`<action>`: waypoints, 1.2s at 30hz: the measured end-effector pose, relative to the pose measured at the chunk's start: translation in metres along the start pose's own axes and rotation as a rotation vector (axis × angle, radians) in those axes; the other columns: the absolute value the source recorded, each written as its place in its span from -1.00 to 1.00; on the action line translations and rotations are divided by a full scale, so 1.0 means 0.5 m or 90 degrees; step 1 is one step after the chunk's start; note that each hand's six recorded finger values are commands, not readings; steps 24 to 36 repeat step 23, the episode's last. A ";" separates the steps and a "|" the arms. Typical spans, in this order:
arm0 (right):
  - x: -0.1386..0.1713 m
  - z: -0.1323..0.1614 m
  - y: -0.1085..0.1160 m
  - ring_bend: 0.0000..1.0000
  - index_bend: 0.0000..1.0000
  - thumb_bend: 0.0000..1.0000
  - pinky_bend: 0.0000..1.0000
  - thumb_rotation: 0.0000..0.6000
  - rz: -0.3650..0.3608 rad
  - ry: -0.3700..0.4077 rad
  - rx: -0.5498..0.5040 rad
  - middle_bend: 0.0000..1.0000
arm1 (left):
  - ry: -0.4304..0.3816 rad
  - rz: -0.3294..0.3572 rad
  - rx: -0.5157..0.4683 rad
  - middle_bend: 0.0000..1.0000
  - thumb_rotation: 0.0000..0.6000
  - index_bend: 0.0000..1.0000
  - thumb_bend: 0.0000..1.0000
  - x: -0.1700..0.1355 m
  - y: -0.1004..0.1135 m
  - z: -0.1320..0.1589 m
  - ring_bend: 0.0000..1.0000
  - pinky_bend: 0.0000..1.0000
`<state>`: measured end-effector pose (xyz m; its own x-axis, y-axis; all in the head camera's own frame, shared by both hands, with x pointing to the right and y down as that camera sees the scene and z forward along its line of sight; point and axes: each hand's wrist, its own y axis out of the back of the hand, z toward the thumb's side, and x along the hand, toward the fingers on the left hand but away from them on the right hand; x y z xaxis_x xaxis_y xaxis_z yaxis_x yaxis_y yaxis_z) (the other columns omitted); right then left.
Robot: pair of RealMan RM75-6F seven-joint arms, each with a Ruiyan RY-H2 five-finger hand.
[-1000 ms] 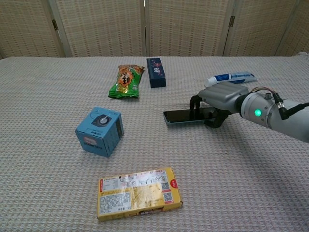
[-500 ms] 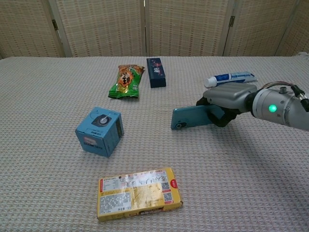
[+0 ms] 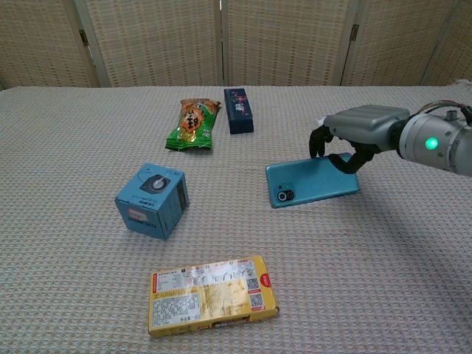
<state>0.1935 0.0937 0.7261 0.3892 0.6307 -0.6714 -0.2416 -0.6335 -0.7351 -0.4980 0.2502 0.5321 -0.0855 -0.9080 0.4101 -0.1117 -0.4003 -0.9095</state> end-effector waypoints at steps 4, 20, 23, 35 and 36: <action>0.018 -0.011 0.029 -0.65 -0.47 -0.18 -0.52 1.00 -0.042 -0.007 0.006 -0.50 | -0.003 0.000 -0.003 -0.71 1.00 -0.53 -0.58 0.000 -0.002 0.002 -0.70 -0.61; 0.303 -0.159 0.083 -0.65 -0.47 -0.71 -0.52 1.00 -0.168 -0.113 0.020 -0.49 | -0.039 0.005 -0.006 -0.71 1.00 -0.54 -0.58 0.019 -0.006 0.047 -0.70 -0.61; 0.368 -0.182 0.075 -0.65 -0.47 -0.70 -0.52 1.00 -0.184 -0.133 0.010 -0.47 | -0.046 0.002 -0.004 -0.71 1.00 -0.54 -0.58 0.023 -0.009 0.058 -0.70 -0.61; 0.368 -0.182 0.075 -0.65 -0.47 -0.70 -0.52 1.00 -0.184 -0.133 0.010 -0.47 | -0.046 0.002 -0.004 -0.71 1.00 -0.54 -0.58 0.023 -0.009 0.058 -0.70 -0.61; 0.368 -0.182 0.075 -0.65 -0.47 -0.70 -0.52 1.00 -0.184 -0.133 0.010 -0.47 | -0.046 0.002 -0.004 -0.71 1.00 -0.54 -0.58 0.023 -0.009 0.058 -0.70 -0.61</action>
